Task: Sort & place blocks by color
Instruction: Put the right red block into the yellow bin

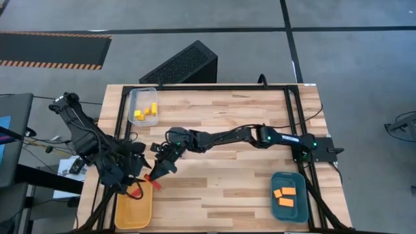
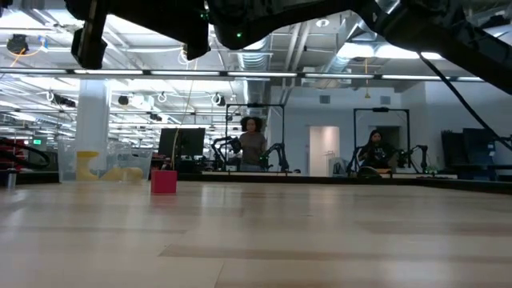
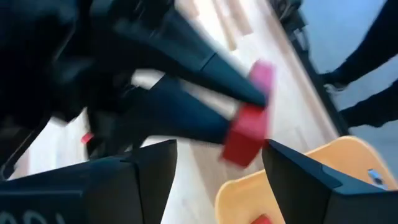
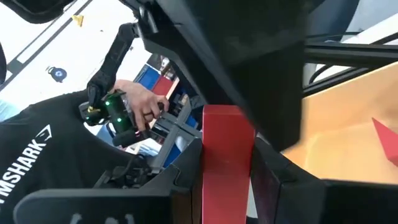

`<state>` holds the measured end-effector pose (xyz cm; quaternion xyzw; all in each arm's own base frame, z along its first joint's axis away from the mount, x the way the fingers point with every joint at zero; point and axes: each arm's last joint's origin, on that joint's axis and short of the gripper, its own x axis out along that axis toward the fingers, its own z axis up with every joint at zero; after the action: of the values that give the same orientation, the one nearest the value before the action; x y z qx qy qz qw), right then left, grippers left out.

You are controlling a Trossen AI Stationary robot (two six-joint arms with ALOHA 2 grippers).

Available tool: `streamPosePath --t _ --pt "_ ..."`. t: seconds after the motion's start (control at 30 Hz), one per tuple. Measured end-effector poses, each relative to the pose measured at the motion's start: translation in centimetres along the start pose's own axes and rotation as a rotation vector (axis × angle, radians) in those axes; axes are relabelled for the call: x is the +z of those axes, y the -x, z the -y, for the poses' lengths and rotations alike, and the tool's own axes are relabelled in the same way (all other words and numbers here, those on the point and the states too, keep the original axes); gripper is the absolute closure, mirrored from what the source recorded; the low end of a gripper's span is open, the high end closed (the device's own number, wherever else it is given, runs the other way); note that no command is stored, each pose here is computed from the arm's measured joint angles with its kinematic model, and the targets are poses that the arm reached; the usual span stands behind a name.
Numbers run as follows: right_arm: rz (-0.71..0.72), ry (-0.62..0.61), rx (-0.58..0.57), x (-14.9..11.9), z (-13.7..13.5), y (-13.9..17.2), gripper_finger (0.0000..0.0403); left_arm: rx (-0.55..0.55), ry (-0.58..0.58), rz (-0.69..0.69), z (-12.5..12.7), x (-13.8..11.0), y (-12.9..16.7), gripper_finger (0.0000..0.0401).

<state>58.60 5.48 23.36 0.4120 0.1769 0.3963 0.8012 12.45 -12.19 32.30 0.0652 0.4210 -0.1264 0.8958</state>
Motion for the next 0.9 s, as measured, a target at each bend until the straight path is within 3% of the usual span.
streamPosePath --t 0.23,0.6,0.9 --pt "-0.008 -0.002 0.003 0.5 0.3 0.7 0.0298 -0.056 0.012 0.075 -0.1 0.3 0.9 0.0187" --pt "0.003 0.019 0.018 0.7 0.2 0.8 0.0298 -0.032 -0.049 0.087 -0.3 0.3 1.0 0.0284" --pt "0.007 0.03 0.025 1.0 0.3 1.2 0.0298 -0.02 -0.112 0.086 -0.6 0.4 0.9 0.0322"
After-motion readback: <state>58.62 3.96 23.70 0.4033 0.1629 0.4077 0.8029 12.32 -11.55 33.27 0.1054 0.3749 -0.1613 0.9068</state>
